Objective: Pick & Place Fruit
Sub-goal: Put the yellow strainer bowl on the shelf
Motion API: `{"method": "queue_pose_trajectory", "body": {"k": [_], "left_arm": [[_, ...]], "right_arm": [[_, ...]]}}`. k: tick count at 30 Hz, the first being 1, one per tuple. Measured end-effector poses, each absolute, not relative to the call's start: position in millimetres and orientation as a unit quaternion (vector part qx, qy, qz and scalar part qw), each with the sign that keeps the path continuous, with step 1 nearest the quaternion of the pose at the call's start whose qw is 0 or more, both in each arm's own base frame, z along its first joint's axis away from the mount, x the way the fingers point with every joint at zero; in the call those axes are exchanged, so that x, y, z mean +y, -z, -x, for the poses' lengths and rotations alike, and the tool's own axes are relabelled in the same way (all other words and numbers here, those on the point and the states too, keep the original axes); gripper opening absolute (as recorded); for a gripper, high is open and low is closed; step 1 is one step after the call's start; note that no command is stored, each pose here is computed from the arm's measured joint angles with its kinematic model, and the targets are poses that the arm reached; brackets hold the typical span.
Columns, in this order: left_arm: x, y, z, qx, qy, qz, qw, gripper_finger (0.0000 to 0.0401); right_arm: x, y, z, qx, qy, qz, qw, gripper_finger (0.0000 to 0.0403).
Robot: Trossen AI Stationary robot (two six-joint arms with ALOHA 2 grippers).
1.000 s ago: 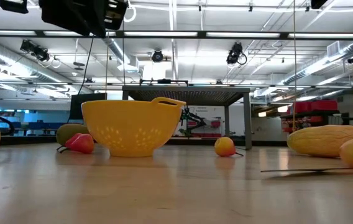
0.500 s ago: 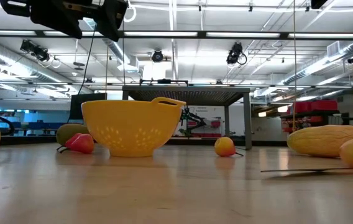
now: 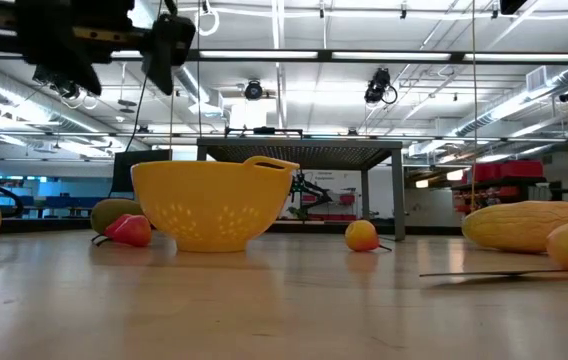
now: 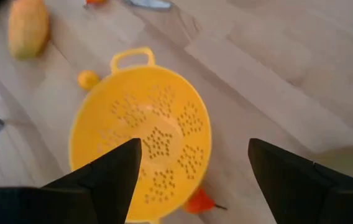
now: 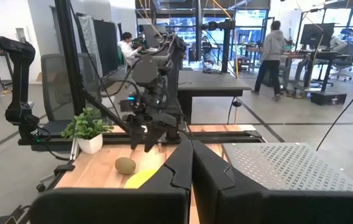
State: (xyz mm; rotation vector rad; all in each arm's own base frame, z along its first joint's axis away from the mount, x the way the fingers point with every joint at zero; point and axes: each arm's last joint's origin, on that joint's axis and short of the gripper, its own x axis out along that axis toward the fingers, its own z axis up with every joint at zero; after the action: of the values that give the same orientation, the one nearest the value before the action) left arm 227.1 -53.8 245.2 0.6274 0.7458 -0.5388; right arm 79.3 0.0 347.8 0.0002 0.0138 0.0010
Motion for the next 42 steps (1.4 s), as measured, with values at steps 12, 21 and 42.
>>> {"method": "queue_pose_trajectory", "body": {"k": [12,21,42], "left_arm": [[-55.6,-225.0,-222.9,0.356,0.255,-0.306,0.845,0.0306],[-55.9,-220.2,-224.0,0.362,0.258,-0.309,0.841,0.0306],[-60.4,-208.9,-250.0,0.402,0.249,-0.338,0.814,0.0306]], "right_arm": [[0.0,-347.8,-79.4,0.007,0.000,0.000,1.000,0.0008],[0.0,-347.8,-79.3,0.007,-0.001,0.000,1.000,0.0008],[0.0,-347.8,-79.4,0.007,-0.001,0.000,1.000,0.0008]]}}
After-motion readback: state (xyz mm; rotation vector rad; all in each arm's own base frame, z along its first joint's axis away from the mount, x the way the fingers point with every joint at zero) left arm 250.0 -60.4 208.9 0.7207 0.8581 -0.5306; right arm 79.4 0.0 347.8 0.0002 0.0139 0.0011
